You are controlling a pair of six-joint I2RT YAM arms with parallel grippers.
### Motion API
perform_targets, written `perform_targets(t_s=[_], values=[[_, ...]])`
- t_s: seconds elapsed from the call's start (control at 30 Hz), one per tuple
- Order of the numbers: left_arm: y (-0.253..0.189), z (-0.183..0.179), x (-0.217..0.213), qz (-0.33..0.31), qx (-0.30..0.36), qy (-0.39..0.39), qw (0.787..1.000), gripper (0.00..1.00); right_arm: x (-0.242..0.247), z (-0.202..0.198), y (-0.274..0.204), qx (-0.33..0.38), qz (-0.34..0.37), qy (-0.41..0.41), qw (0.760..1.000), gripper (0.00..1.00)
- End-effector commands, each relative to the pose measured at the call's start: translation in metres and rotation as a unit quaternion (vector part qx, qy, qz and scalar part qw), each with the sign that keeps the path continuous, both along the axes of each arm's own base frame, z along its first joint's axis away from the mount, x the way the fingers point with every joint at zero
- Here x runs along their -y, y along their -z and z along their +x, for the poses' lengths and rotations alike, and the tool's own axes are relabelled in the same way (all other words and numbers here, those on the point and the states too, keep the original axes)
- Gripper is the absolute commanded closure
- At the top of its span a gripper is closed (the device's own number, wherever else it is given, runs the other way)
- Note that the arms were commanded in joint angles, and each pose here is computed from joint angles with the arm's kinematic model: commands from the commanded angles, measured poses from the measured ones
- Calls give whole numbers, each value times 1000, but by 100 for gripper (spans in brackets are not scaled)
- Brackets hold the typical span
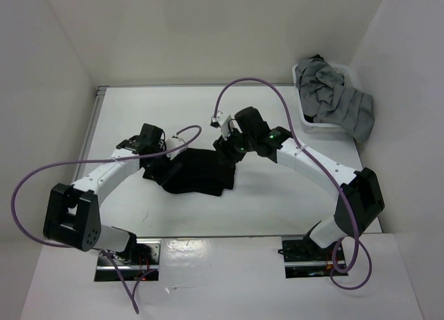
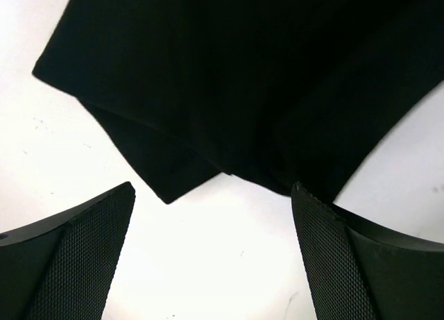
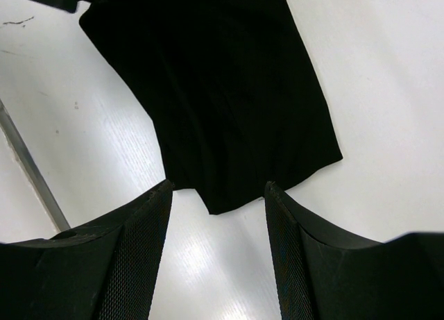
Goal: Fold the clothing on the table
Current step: Fold the skirt
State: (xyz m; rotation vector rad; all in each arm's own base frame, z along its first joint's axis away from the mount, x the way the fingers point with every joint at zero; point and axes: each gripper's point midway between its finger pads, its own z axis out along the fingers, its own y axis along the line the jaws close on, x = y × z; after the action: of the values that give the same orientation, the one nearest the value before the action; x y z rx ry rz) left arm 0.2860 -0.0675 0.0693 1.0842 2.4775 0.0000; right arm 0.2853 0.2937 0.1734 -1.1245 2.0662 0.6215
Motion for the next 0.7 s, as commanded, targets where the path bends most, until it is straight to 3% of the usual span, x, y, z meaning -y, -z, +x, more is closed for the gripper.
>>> perform_targets(t_s=[0.0, 0.27, 0.5, 0.67], values=[[-5, -22, 8, -25, -22, 51, 998, 1, -2, 8, -5, 21, 9, 1, 1000, 39], [-6, -53, 10, -35, -57, 110, 992, 1, -1, 8, -5, 24, 8, -2, 1000, 39], [-35, -7, 3, -51, 43, 39, 997, 1, -1, 8, -5, 24, 8, -2, 1000, 39], [-26, 14, -4, -40, 56, -26, 997, 1, -1, 8, -5, 24, 8, -2, 1000, 39]])
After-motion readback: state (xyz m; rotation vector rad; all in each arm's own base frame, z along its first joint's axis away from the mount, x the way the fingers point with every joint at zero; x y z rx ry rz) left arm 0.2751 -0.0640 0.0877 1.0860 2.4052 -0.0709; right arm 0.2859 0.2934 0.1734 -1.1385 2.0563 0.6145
